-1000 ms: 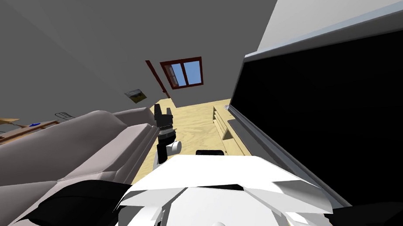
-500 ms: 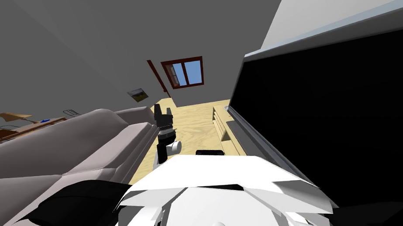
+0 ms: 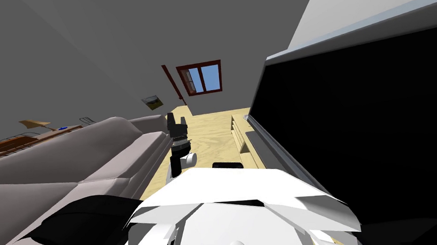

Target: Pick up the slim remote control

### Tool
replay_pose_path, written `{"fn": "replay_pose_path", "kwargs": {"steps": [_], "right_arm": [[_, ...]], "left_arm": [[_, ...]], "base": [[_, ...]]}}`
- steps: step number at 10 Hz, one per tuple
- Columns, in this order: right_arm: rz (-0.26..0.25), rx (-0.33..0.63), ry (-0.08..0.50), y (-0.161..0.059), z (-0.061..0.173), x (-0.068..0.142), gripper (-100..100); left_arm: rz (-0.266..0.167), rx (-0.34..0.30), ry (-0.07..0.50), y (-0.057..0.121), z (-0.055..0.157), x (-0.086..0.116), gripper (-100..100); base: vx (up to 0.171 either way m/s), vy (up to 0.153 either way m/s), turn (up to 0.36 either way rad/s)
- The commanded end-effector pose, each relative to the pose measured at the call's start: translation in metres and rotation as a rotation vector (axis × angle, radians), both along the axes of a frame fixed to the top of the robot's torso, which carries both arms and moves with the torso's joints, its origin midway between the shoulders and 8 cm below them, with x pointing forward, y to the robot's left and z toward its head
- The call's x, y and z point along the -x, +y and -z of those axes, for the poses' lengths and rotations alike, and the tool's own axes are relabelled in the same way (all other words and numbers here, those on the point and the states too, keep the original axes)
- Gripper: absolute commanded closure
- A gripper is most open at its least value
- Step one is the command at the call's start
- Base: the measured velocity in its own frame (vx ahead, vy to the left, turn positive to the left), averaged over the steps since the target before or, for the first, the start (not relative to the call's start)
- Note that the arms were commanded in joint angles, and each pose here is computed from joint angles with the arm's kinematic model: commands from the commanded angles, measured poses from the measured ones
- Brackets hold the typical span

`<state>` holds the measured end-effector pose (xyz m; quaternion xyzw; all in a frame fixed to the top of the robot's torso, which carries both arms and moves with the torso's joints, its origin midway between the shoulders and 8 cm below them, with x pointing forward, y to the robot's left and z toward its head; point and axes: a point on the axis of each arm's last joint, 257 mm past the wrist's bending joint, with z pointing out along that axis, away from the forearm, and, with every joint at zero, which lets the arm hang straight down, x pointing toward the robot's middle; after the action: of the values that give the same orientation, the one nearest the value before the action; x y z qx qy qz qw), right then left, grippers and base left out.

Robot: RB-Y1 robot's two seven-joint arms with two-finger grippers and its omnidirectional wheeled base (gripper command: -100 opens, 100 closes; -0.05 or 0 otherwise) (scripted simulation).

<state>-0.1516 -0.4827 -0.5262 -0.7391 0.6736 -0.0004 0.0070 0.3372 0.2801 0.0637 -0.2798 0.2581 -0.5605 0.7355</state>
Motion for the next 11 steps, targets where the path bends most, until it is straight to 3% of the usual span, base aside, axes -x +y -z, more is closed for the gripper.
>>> {"fn": "replay_pose_path", "kwargs": {"steps": [1, 2, 3, 7, 8, 9, 11], "right_arm": [[0.014, 0.000, 0.001, 0.006, 0.009, 0.002, -100], [0.008, 0.000, 0.001, 0.004, 0.007, 0.000, -100], [0.009, 0.000, 0.001, 0.004, 0.008, 0.001, 100], [0.009, 0.000, 0.002, 0.004, 0.008, 0.001, 100], [0.009, 0.000, 0.002, 0.004, 0.008, 0.001, 0], [-0.001, 0.001, 0.000, -0.001, -0.001, -0.001, 100], [-0.017, 0.001, -0.001, -0.007, -0.012, -0.004, 100]], "left_arm": [[0.000, 0.000, 0.000, 0.000, 0.000, 0.000, 0], [0.000, 0.000, 0.000, 0.000, 0.000, 0.000, 0], [0.000, 0.000, 0.000, 0.000, 0.000, 0.000, 0], [0.000, 0.000, 0.000, 0.000, 0.000, 0.000, 0], [0.000, 0.000, 0.000, 0.000, 0.000, 0.000, 0], [0.000, 0.000, 0.000, 0.000, 0.000, 0.000, 0], [0.000, 0.000, 0.000, 0.000, 0.000, 0.000, 0]], "base": [[-0.027, -0.028, 0.090], [-0.010, -0.012, 0.013], [-0.004, -0.003, -0.011], [0.000, 0.000, 0.000], [0.000, 0.000, 0.000], [0.013, 0.011, -0.093], [0.021, 0.026, -0.099]]}}
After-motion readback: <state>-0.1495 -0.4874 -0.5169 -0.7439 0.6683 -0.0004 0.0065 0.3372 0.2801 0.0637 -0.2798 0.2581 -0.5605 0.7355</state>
